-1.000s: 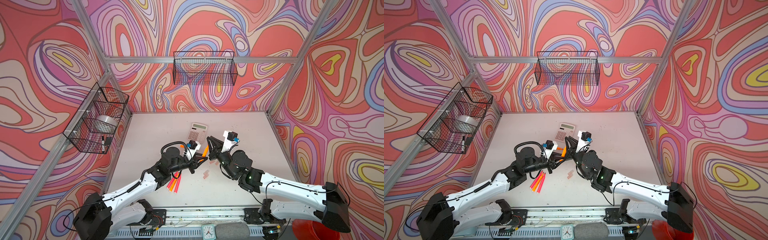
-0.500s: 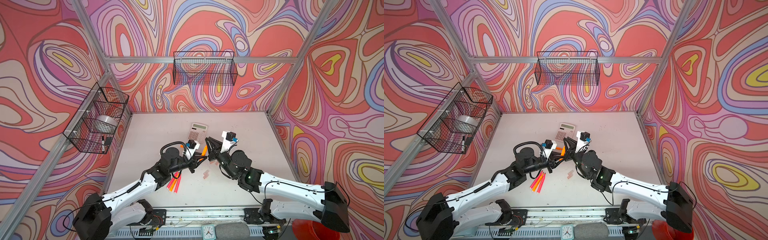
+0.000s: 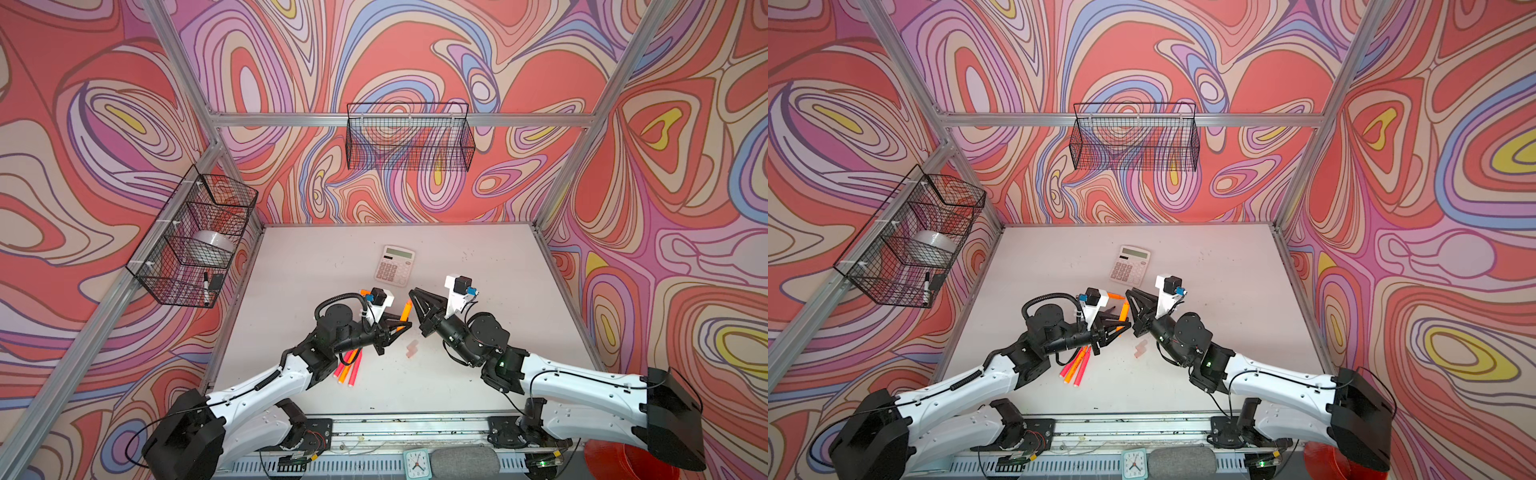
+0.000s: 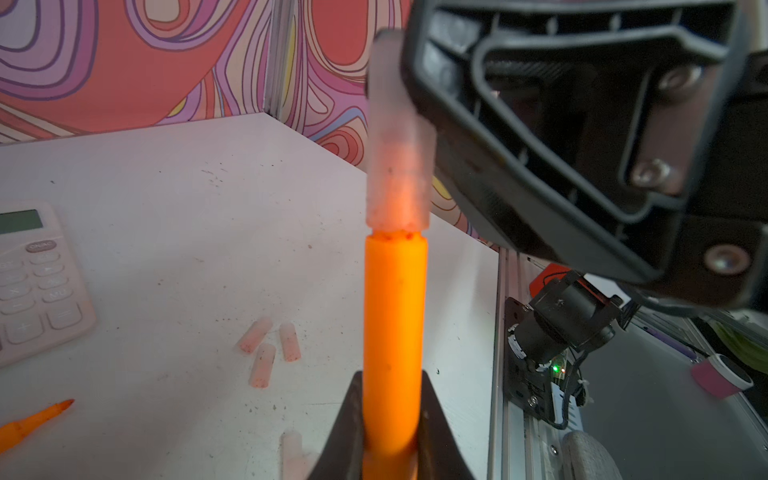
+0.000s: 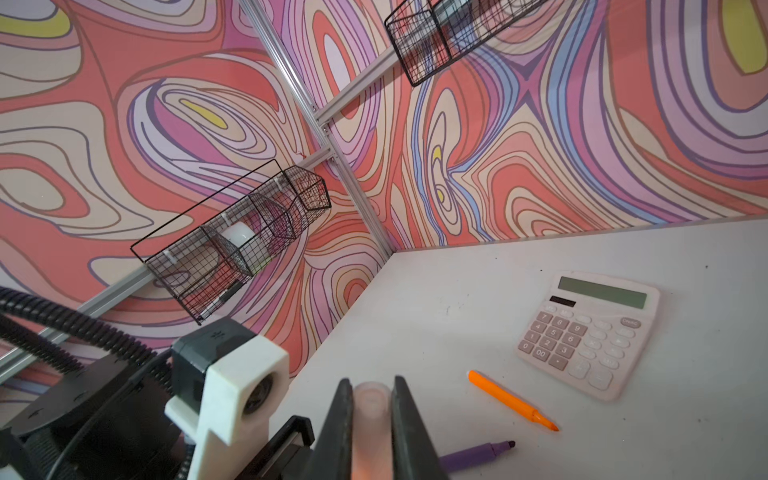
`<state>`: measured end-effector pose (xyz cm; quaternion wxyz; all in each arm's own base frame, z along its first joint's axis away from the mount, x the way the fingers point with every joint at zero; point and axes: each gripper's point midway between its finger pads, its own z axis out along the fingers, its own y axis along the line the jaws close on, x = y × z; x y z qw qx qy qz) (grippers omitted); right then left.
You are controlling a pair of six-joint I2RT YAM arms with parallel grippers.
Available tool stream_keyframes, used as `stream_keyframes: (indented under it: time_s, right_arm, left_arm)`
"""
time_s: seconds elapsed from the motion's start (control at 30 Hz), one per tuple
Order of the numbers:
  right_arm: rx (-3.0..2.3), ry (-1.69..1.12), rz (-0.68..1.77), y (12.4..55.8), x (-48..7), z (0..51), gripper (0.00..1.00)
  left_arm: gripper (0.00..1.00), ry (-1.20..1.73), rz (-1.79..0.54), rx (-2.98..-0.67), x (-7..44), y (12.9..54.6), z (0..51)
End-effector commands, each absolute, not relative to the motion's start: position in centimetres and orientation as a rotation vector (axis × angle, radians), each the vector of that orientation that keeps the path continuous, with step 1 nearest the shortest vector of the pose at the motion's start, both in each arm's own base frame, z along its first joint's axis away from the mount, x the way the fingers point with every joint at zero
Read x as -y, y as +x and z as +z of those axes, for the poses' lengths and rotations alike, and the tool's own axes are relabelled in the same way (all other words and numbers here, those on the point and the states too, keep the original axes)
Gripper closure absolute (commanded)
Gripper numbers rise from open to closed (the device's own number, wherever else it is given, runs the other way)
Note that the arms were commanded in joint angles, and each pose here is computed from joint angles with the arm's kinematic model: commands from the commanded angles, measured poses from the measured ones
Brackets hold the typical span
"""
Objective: Insert the pens into the pen caps
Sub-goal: 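Lower the cap onto the highlighter tip held upright by the left gripper, then press the cap down onto the highlighter with the right gripper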
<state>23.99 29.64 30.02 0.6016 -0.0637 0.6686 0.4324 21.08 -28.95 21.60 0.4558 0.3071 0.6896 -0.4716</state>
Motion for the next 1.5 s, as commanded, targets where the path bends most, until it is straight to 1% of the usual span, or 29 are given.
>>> stream_keyframes:
  time_s: [0.0, 0.07, 0.1, 0.13, 0.17, 0.27, 0.37, 0.43, 0.57, 0.67, 0.77, 1.03, 1.4, 1.47]
  right_arm:
    - [-1.553, -0.234, 1.052, 22.5, -30.3, 29.2, 0.91]
    - [-1.553, -0.259, 1.058, 22.3, -30.6, 29.3, 0.81]
    - [-1.558, -0.271, 1.053, 22.3, -30.7, 29.4, 0.73]
    - [-1.567, -0.28, 1.044, 22.3, -30.8, 29.5, 0.62]
    - [-1.576, -0.287, 1.033, 22.3, -30.8, 29.6, 0.54]
    - [-1.598, -0.279, 0.998, 22.5, -30.2, 30.0, 0.36]
    - [-1.601, -0.269, 0.966, 22.3, -29.2, 30.8, 0.27]
    - [-1.586, -0.27, 0.962, 22.1, -28.6, 31.6, 0.24]
    - [-1.575, -0.285, 0.964, 21.6, -28.2, 33.5, 0.24]
    - [-1.577, -0.276, 0.963, 21.8, -28.2, 34.5, 0.26]
    - [-1.596, -0.273, 0.953, 22.2, -28.8, 35.1, 0.33]
    - [-1.664, -0.305, 0.924, 23.5, -31.3, 34.8, 0.45]
    - [-1.689, -0.285, 0.896, 23.9, -31.0, 34.1, 0.56]
    - [-1.691, -0.289, 0.897, 23.9, -31.2, 34.1, 0.62]
  left_arm:
    - [1.0, 0.64, -1.165, -1.531, 27.9, 22.7, 26.2]
    - [1.0, 0.66, -1.16, -1.518, 27.9, 22.4, 26.4]
    - [1.0, 0.67, -1.157, -1.512, 27.9, 22.3, 26.4]
    - [1.0, 0.678, -1.153, -1.508, 27.9, 22.2, 26.4]
    - [1.0, 0.688, -1.148, -1.503, 27.9, 22.1, 26.4]
    - [1.0, 0.699, -1.123, -1.49, 27.7, 22.1, 26.3]
    - [1.0, 0.743, -1.097, -1.467, 27.8, 21.7, 26.2]
    - [1.0, 0.753, -1.065, -1.468, 27.9, 21.7, 25.9]
    - [1.0, 0.774, -1.013, -1.471, 28.0, 21.9, 25.4]
    - [1.0, 0.815, -0.979, -1.481, 28.5, 21.8, 25.1]
    - [1.0, 0.843, -0.965, -1.488, 28.9, 21.6, 24.8]
    - [1.0, 0.859, -0.96, -1.481, 29.0, 21.3, 24.9]
    - [1.0, 0.855, -0.959, -1.472, 28.8, 21.2, 25.1]
    - [1.0, 0.857, -0.961, -1.473, 28.9, 21.2, 25.1]
